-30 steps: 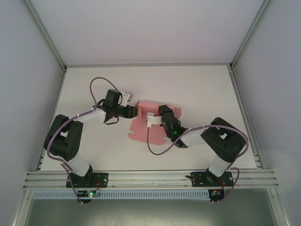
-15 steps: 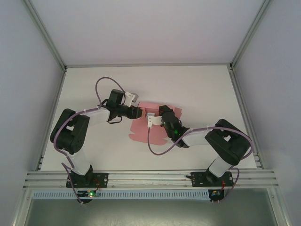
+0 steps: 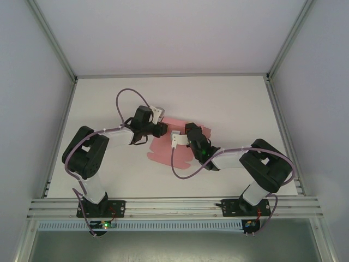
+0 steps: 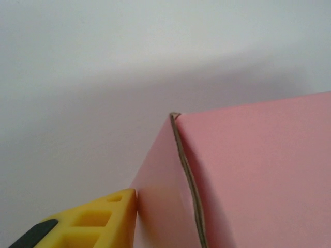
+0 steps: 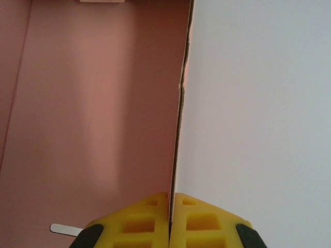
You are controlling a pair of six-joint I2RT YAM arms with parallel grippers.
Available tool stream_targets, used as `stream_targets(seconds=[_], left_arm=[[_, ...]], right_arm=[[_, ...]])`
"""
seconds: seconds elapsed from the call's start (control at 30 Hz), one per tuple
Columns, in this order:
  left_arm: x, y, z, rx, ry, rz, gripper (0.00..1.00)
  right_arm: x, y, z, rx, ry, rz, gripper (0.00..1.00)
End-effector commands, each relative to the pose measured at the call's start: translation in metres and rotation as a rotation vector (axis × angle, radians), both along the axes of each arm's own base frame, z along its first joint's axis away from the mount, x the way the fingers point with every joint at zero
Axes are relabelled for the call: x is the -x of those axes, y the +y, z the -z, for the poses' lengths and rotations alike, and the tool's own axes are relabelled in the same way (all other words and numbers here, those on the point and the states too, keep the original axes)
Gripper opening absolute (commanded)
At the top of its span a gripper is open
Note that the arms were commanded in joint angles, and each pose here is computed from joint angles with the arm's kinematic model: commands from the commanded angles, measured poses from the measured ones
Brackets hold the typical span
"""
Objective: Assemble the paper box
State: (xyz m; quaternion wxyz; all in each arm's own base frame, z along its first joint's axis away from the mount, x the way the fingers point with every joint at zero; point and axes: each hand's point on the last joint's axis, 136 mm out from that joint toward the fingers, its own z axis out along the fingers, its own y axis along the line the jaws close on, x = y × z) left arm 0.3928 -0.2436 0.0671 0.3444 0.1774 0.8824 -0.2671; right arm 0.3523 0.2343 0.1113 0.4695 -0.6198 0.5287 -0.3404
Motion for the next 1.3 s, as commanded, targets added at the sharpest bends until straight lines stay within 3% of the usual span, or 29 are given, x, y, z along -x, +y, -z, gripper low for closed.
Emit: stream_targets(seconds=[0.0,0.2,0.4,0.63,0.8,0.93,1.03,1.27], left_arm=[[-0.019,0.017,0.023,-0.065,0.000,-0.126,0.31],[-0.027,0.026,0.028,-0.104,-0.024,-0.201,0.21],[-0.028,0.041,0.048,-0.201,0.019,-0.285,0.19],[-0.028,0.078,0.068,-0.304,0.052,-0.491,0.19],[-0.025,0.078,0.074,-0.274,0.031,-0.519,0.20],[-0.026,0.082,0.072,-0.286,0.027,-0.562,0.11],[-0.022,0.095,0.069,-0.331,0.013,-0.668,0.01],[-0.015,0.118,0.060,-0.376,0.018,-0.825,0.06]], right_arm=[[0.017,0.020,0.013,0.006,0.074,-0.108,0.00],[0.018,0.018,0.013,0.008,0.075,-0.103,0.00],[0.020,0.014,0.012,0.005,0.081,-0.094,0.00],[0.022,0.008,0.011,0.012,0.096,-0.075,0.00],[0.026,0.003,0.014,0.004,0.121,-0.057,0.00],[0.026,0.001,0.014,0.005,0.131,-0.046,0.00],[0.028,0.000,0.015,0.007,0.142,-0.040,0.00],[0.031,-0.006,0.019,0.009,0.162,-0.011,0.00]])
